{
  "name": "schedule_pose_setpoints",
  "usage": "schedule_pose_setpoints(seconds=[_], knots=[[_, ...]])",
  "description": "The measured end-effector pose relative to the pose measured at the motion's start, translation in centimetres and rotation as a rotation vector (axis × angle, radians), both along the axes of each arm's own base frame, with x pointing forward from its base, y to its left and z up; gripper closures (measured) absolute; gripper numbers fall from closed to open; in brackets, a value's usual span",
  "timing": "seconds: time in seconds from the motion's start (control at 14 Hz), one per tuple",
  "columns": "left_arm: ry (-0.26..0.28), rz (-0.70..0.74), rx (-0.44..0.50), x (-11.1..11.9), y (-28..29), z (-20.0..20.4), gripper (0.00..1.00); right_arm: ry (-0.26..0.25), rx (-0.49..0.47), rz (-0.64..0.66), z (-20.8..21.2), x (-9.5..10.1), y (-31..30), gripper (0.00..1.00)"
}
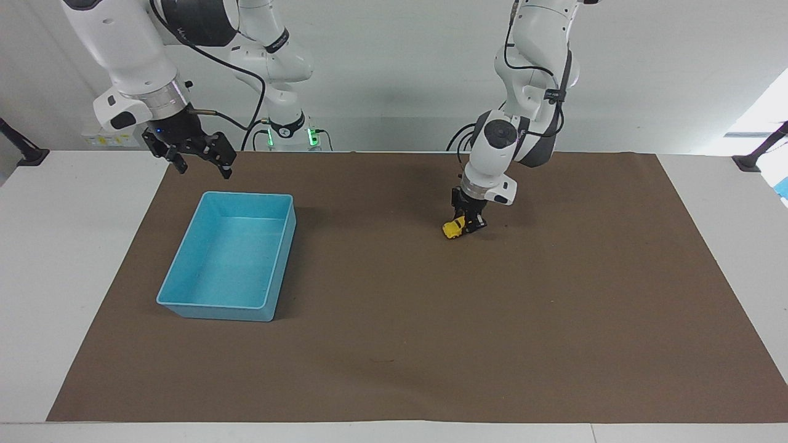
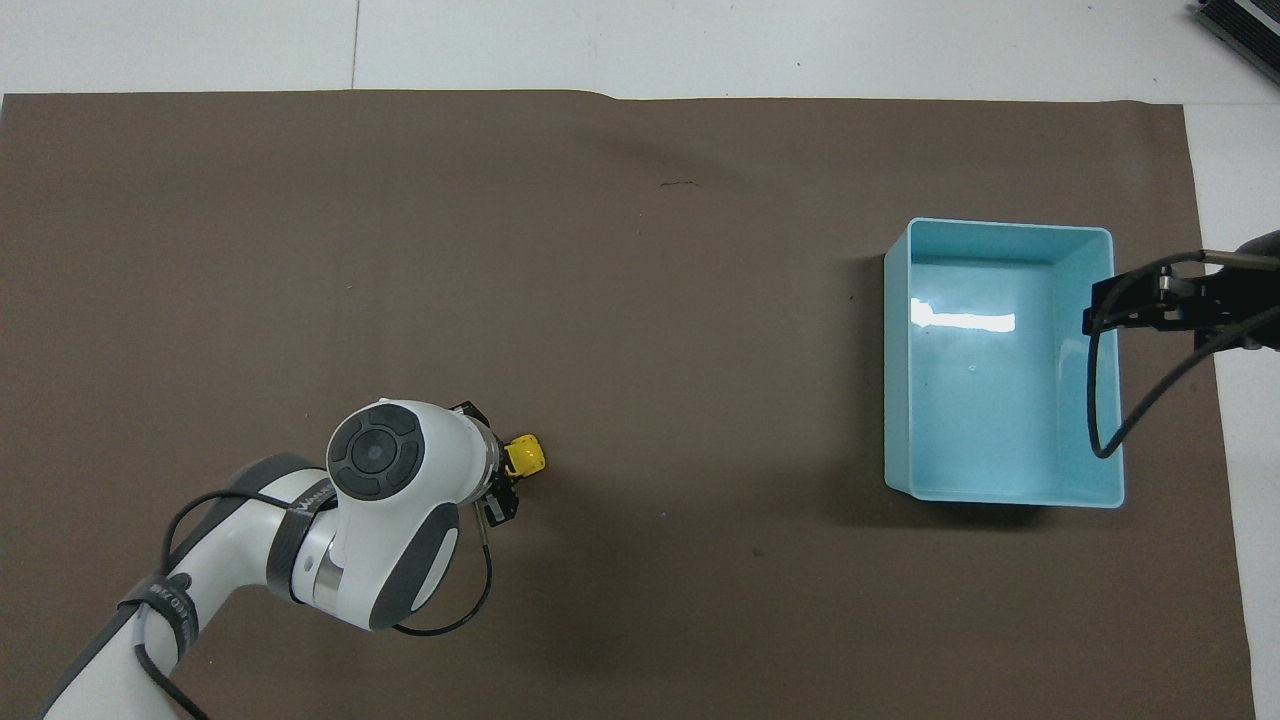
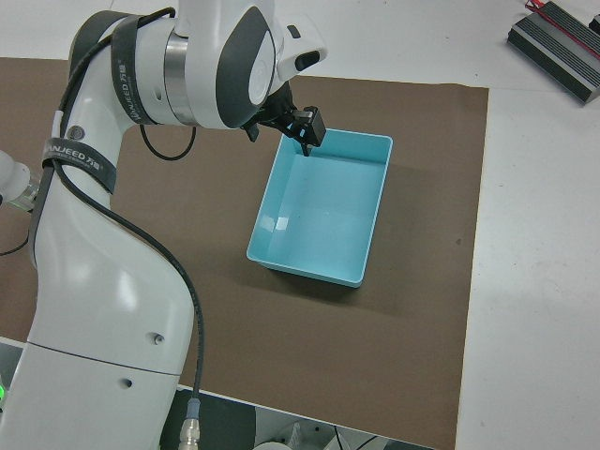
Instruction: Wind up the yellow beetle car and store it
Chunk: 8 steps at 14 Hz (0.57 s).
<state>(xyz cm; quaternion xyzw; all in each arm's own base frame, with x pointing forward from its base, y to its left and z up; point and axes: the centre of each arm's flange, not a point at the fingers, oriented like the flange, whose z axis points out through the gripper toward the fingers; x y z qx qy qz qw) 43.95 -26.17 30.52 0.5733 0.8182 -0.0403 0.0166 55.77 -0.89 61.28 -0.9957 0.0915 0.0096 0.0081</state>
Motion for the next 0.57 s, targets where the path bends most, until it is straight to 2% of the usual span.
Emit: schedule_pose_setpoints(seconds=[0.57], knots=[[0.024, -0.007, 0.015, 0.3, 5.4, 0.0, 0.56, 0.0, 0.0, 0.0, 0.0, 0.0, 0.0, 0.0]])
